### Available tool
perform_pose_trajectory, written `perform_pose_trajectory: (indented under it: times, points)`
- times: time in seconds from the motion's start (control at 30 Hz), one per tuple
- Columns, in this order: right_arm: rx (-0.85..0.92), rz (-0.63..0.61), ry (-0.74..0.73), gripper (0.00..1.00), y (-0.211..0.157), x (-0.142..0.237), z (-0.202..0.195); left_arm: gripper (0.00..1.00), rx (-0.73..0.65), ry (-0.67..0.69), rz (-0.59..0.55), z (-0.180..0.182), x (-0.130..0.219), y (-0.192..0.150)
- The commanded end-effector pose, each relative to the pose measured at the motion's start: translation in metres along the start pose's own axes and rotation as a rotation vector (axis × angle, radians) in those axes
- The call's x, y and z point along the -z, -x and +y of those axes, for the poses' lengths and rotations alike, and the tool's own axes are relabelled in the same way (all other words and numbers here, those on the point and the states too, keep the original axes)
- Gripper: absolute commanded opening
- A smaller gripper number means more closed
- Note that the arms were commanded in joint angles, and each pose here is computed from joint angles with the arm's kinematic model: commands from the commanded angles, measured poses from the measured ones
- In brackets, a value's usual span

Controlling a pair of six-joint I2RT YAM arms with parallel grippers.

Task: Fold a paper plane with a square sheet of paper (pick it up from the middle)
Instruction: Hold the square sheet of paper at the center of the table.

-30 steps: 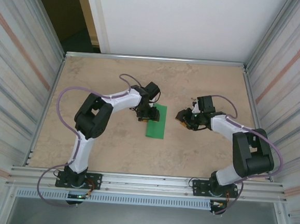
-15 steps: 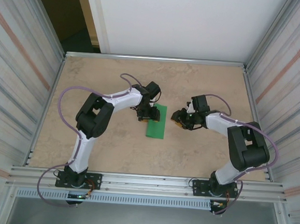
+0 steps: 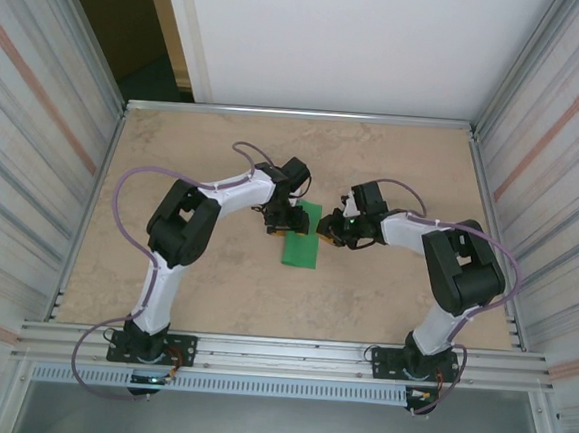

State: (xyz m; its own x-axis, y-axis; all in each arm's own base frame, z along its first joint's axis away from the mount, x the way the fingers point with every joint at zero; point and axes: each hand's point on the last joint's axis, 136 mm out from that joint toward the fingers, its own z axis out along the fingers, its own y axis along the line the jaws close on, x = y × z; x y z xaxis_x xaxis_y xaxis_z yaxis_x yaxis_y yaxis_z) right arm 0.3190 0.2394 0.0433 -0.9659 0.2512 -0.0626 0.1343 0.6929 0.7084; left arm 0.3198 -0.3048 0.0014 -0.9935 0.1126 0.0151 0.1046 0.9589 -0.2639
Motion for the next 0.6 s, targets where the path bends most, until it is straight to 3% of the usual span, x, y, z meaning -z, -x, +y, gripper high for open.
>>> perform_pose_trajectory:
  times: [0.0, 0.57]
  points:
    - [-0.001, 0.022, 0.032, 0.18, 0.001, -0.007, 0.01, 0.56, 0.024, 0.197, 0.291, 0.068, -0.111, -0.075]
    - [0.001, 0.078, 0.028, 0.1, -0.005, -0.021, 0.004, 0.56, 0.029, 0.199, 0.311, 0.071, -0.116, -0.08]
